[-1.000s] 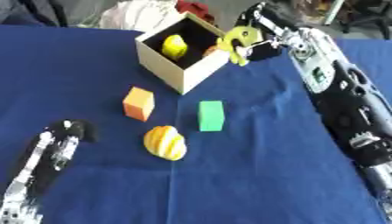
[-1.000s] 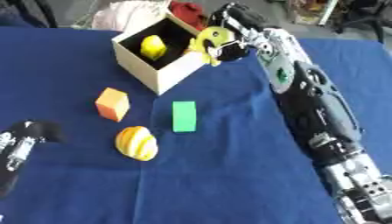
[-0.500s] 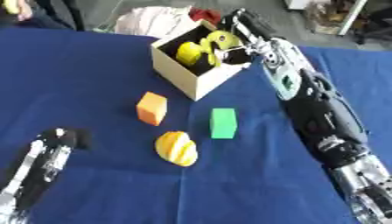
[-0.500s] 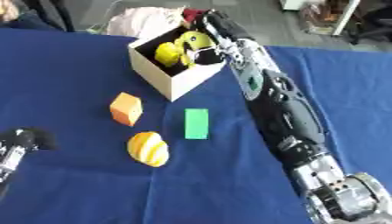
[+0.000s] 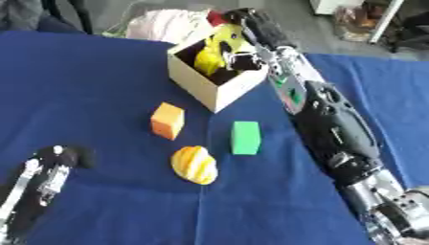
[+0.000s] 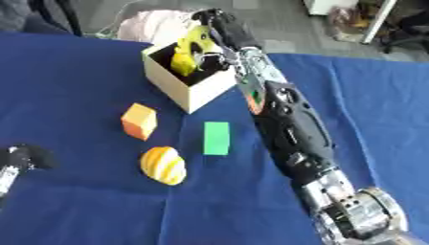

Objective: Pick up objects on the table and place them in the box.

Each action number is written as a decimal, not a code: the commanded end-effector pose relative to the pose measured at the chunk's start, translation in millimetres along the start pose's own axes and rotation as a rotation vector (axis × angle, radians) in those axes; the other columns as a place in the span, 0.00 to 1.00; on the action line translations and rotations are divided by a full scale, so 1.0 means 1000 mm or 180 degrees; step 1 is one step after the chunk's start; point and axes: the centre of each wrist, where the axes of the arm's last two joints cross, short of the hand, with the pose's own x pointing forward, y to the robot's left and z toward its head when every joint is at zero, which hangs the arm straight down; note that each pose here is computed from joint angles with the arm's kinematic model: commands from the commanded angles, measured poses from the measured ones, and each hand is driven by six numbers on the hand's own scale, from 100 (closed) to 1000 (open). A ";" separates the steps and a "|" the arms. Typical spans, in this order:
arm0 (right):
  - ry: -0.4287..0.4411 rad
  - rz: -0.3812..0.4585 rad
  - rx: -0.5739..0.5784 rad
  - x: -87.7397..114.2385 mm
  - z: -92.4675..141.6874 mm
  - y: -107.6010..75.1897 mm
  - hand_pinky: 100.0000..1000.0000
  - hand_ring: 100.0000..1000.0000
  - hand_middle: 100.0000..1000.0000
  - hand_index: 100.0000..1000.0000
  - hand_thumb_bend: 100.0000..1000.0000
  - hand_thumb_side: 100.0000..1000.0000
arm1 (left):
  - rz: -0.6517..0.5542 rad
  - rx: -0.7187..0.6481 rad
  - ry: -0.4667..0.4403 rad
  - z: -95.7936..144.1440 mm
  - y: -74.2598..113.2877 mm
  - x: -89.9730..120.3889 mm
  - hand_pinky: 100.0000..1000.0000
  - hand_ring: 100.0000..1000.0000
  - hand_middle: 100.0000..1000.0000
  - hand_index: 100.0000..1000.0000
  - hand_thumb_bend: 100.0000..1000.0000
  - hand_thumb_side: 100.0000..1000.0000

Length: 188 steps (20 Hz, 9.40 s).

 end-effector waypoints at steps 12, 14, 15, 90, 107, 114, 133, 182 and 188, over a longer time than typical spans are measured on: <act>0.0114 0.0094 -0.0034 -0.005 -0.003 -0.015 0.88 0.92 0.97 1.00 0.00 0.21 | -0.0049 0.0003 -0.0063 -0.003 0.004 0.005 0.63 0.53 0.46 0.63 0.00 0.77; -0.0028 -0.0025 -0.0074 -0.007 -0.004 -0.025 0.85 0.90 0.95 0.99 0.00 0.20 | -0.0055 0.0029 -0.0037 -0.001 0.005 0.004 0.63 0.53 0.46 0.63 0.00 0.77; -0.0118 -0.0085 -0.0072 -0.009 -0.003 -0.031 0.84 0.88 0.93 0.99 0.00 0.14 | -0.0058 0.0040 -0.0023 0.000 0.006 0.003 0.63 0.53 0.46 0.63 0.00 0.78; -0.1647 0.0217 0.1551 0.021 0.044 -0.027 0.42 0.47 0.47 0.87 0.00 0.15 | -0.0121 0.0303 0.0145 0.012 0.013 -0.006 0.64 0.53 0.46 0.63 0.00 0.78; -0.0751 0.0057 -0.0025 0.017 -0.005 -0.043 0.62 0.56 0.60 0.87 0.00 0.08 | -0.0117 0.0163 -0.0003 0.002 0.011 0.003 0.64 0.53 0.46 0.63 0.00 0.77; -0.0330 0.0128 0.0379 0.013 -0.004 -0.001 0.82 0.85 0.92 1.00 0.00 0.10 | -0.0097 0.0117 -0.0049 -0.002 0.010 0.005 0.63 0.53 0.46 0.63 0.00 0.77; -0.1296 -0.0065 0.0242 0.013 0.022 -0.089 0.84 0.88 0.92 1.00 0.00 0.11 | -0.0135 0.0281 0.0140 0.012 0.014 -0.005 0.63 0.52 0.46 0.63 0.00 0.78; -0.3008 0.1677 0.2238 0.104 0.050 0.013 0.90 0.91 0.91 0.86 0.00 0.39 | -0.0185 0.0417 0.0125 0.012 0.019 -0.002 0.63 0.52 0.45 0.63 0.00 0.77; -0.3061 0.1277 0.1629 0.102 0.050 0.008 0.86 0.85 0.80 0.52 0.00 0.30 | -0.0180 0.0424 0.0132 0.012 0.019 -0.003 0.63 0.52 0.45 0.63 0.00 0.77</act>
